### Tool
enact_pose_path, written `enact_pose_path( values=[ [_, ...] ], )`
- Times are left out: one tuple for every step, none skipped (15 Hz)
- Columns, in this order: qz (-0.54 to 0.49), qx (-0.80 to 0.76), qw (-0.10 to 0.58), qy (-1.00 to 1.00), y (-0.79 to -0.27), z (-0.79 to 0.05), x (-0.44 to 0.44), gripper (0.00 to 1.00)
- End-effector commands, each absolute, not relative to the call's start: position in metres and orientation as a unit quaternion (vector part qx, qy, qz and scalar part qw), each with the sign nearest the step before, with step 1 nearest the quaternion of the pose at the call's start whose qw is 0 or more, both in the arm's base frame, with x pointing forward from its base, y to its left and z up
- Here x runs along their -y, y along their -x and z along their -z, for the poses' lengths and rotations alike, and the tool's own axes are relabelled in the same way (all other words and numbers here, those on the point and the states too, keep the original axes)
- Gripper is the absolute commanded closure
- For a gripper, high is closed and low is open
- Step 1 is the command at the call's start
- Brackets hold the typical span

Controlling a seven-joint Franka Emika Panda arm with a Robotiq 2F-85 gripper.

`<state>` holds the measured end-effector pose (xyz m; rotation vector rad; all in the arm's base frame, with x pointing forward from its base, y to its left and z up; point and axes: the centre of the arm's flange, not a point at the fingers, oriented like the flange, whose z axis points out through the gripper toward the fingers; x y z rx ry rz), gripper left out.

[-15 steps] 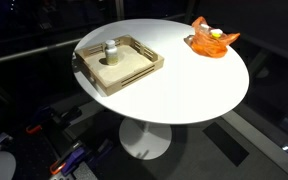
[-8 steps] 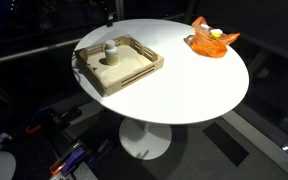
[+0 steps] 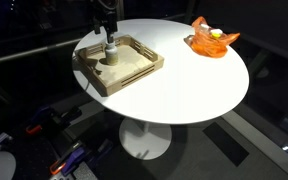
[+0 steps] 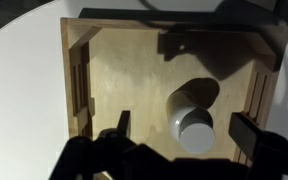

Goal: Pick up the white medicine bottle lid and put it in the tray

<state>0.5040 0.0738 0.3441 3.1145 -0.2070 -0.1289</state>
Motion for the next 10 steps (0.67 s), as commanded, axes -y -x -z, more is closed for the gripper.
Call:
enact_pose_path(
  values=[
    [0.026,0.056,-0.008,-0.998,-0.514,-0.333,-0.077,0.0],
    [0.023,0.055,-0.007,-0.998,-0.518,-0.33,-0.078,0.0],
    [0.018,0.053,-0.008,-0.998,-0.52,-0.327,-0.079,0.0],
    [0.016,0.052,-0.009,-0.998,-0.522,-0.325,-0.08,0.0],
    [0.014,0.051,-0.011,-0.999,-0.524,-0.323,-0.081,0.0],
    [0.013,0.05,-0.011,-0.999,-0.525,-0.321,-0.083,0.0],
    [0.012,0.049,-0.011,-0.999,-0.527,-0.319,-0.084,0.0],
    [0.01,0.046,-0.011,-0.999,-0.529,-0.317,-0.086,0.0],
    [0.008,0.044,-0.01,-0.999,-0.53,-0.316,-0.088,0.0],
    [0.007,0.043,-0.01,-0.999,-0.532,-0.315,-0.09,0.0]
  ],
)
